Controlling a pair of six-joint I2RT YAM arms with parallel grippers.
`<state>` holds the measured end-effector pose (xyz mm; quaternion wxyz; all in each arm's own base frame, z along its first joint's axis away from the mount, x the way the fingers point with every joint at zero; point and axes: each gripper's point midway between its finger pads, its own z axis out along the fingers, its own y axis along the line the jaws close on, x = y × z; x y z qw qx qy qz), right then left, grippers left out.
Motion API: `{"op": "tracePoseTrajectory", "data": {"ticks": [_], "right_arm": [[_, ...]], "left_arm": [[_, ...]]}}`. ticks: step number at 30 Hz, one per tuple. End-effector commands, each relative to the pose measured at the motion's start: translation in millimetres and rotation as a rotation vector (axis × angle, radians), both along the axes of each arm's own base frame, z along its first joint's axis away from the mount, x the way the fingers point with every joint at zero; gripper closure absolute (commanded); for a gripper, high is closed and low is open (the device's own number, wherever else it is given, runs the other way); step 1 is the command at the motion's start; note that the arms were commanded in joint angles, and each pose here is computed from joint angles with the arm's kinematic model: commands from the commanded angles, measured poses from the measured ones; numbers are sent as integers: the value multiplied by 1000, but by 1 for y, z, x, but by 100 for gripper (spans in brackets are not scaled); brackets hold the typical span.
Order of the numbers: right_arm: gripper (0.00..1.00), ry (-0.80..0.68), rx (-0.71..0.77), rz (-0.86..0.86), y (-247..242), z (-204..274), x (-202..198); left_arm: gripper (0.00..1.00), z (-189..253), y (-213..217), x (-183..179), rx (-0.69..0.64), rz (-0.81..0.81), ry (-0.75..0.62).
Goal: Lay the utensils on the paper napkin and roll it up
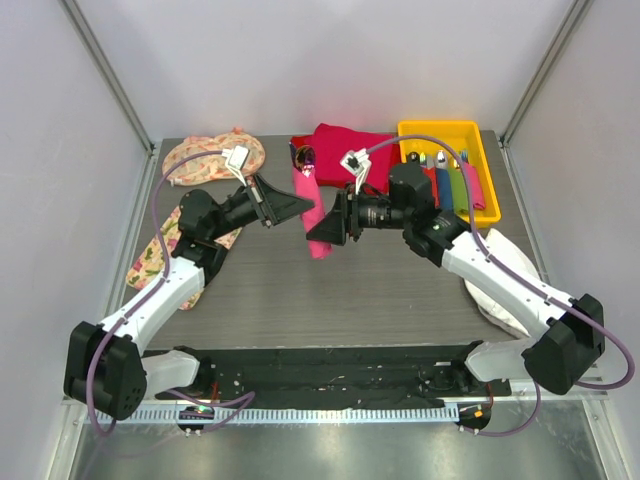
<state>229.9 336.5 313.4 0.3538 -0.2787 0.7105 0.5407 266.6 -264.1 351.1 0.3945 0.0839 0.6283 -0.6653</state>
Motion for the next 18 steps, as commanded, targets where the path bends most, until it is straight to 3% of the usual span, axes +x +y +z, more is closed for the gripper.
{"op": "tracePoseTrajectory", "data": {"ticks": [1, 6, 8, 9, 12, 16, 18], "right_arm": [[49, 7, 25, 19, -3, 4, -11], [63, 60, 38, 62, -2, -5, -22], [77, 93, 34, 78, -2, -11, -27], [91, 100, 32, 89, -2, -13, -29], [99, 70, 50, 84, -3, -9, -28], [99, 43, 35, 53, -4, -11, -22], [77, 22, 35, 40, -4, -6, -19]], "left_arm": [[100, 40, 5, -2, -58, 19, -128], [100, 44, 9, 2, -65, 38, -142], [100, 44, 11, 4, -65, 44, -142], [100, 44, 11, 4, -66, 44, -144], [100, 43, 11, 4, -64, 43, -144], [100, 42, 11, 2, -61, 36, -144], [100, 44, 11, -1, -62, 25, -151]]}}
